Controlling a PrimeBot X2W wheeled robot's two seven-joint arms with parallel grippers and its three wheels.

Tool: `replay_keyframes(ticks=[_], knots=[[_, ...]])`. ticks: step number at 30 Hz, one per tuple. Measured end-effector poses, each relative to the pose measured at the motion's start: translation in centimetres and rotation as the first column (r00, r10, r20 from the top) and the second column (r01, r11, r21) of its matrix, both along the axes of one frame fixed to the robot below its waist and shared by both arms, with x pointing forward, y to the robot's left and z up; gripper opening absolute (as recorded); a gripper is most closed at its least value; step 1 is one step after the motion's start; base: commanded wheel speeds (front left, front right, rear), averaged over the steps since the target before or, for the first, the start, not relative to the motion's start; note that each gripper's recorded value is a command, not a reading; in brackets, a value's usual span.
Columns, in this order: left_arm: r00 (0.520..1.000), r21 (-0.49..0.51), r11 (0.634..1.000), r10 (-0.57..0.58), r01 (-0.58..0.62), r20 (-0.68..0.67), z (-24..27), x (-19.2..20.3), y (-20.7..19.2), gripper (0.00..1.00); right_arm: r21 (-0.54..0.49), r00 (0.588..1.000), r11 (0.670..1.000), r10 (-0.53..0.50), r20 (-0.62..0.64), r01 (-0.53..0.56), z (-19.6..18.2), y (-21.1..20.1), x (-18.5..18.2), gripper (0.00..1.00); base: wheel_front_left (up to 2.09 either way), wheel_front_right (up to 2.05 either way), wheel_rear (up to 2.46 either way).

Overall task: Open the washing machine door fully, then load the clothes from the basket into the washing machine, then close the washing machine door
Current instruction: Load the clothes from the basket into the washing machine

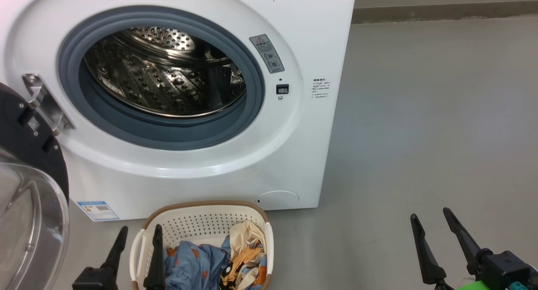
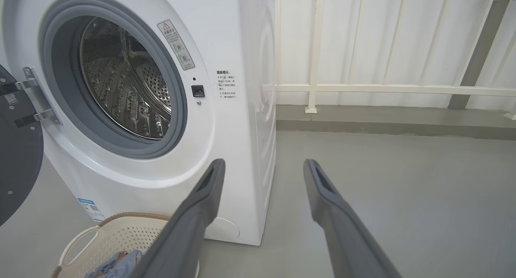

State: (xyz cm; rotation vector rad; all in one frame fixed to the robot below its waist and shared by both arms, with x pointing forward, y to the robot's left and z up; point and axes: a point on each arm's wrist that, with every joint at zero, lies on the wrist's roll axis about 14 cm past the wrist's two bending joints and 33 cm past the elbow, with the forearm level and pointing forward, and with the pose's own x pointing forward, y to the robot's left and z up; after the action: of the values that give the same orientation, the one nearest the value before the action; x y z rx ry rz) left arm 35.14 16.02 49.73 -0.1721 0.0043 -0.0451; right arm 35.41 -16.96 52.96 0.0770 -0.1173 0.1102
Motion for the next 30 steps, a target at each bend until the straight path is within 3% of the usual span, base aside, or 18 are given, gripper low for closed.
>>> replay_keyframes(ticks=[17,30], knots=[[1.000,-0.007,1.000,0.011,-0.011,0.004,0.0,-0.1,0.2,1.00,0.000,1.000,1.000,0.012,-0.007,-0.012,-0.2,0.4,0.3,1.00,0.00,0.00,0.00],[0.995,-0.017,0.999,-0.053,0.051,-0.084,-2.9,1.9,-1.9,1.00,0.001,0.999,0.999,0.045,-0.030,-0.045,-1.1,1.3,2.1,1.00,0.00,0.00,0.00]])
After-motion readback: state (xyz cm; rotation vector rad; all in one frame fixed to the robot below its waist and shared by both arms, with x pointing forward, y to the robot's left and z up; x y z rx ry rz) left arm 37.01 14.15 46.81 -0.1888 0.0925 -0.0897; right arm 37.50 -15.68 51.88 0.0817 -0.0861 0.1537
